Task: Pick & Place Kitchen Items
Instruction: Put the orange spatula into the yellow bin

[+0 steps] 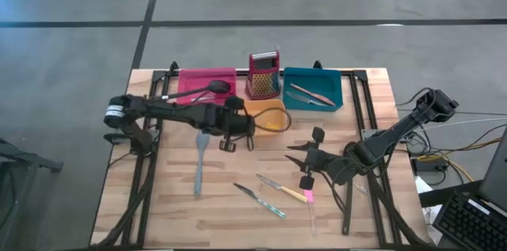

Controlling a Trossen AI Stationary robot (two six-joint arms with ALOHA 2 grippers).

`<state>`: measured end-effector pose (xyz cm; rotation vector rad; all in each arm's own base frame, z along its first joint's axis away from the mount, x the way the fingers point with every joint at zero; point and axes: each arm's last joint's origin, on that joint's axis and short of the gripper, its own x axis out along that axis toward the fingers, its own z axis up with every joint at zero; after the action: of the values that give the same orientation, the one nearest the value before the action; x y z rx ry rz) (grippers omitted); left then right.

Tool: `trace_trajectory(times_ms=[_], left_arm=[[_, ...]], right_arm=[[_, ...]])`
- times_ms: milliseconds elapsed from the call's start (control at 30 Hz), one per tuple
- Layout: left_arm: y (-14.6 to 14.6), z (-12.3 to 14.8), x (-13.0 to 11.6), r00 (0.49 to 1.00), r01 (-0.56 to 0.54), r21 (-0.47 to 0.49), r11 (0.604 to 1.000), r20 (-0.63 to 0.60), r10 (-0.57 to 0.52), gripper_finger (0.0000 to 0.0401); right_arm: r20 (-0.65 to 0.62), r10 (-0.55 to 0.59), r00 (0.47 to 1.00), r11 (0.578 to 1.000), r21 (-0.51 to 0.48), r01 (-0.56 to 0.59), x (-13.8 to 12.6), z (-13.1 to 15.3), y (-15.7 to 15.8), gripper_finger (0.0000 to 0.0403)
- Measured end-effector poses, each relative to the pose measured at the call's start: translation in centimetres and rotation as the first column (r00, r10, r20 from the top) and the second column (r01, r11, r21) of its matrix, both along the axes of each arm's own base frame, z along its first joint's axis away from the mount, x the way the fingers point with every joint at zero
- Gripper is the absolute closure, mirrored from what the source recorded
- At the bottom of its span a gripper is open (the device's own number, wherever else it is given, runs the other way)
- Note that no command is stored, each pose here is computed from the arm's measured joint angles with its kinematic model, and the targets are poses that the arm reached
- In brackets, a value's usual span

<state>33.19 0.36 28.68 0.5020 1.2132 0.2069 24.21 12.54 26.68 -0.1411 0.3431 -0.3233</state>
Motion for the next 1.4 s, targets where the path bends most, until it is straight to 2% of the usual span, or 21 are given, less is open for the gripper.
trace_trajectory(times_ms=[233, 400, 633, 867, 1167, 1400], left_arm=[[3.8, 1.1, 0.6, 0.991, -0.082, -0.065, 0.995, 0.103, 0.088, 0.0373], [5.6, 1.1, 0.8, 0.982, -0.09, -0.132, 0.987, 0.153, 0.11, 0.0373], [6.2, 1.0, 1.1, 0.975, -0.084, -0.16, 0.984, 0.189, 0.114, 0.0373], [6.3, 0.8, 1.5, 0.971, -0.081, -0.161, 0.984, 0.21, 0.114, 0.0373], [7.7, -3.2, 3.4, 0.983, -0.127, -0.171, 0.977, 0.109, 0.147, 0.0373], [9.1, -6.5, 4.3, 0.985, -0.16, -0.219, 0.963, 0.022, 0.168, 0.0373]], right_arm=[[-0.002, 0.001, 1.0, 1.0, -0.005, -0.001, 0.0, 0.0, 0.0, 0.0299], [-0.004, 0.002, 1.0, 1.0, -0.008, -0.003, 0.0, 0.0, 0.0, 0.0318], [-0.007, 0.003, 1.0, 1.0, -0.01, -0.003, 0.0, 0.0, 0.0, 0.0335], [-0.007, 0.002, 1.0, 1.0, -0.01, -0.003, 0.0, 0.0, 0.0, 0.0316], [-0.009, 0.001, 1.0, 1.0, -0.009, -0.001, 0.0, -0.1, 0.0, 0.0286], [-0.01, 0.002, 1.0, 1.0, -0.011, -0.002, 0.0, -0.1, 0.0, 0.0268]])
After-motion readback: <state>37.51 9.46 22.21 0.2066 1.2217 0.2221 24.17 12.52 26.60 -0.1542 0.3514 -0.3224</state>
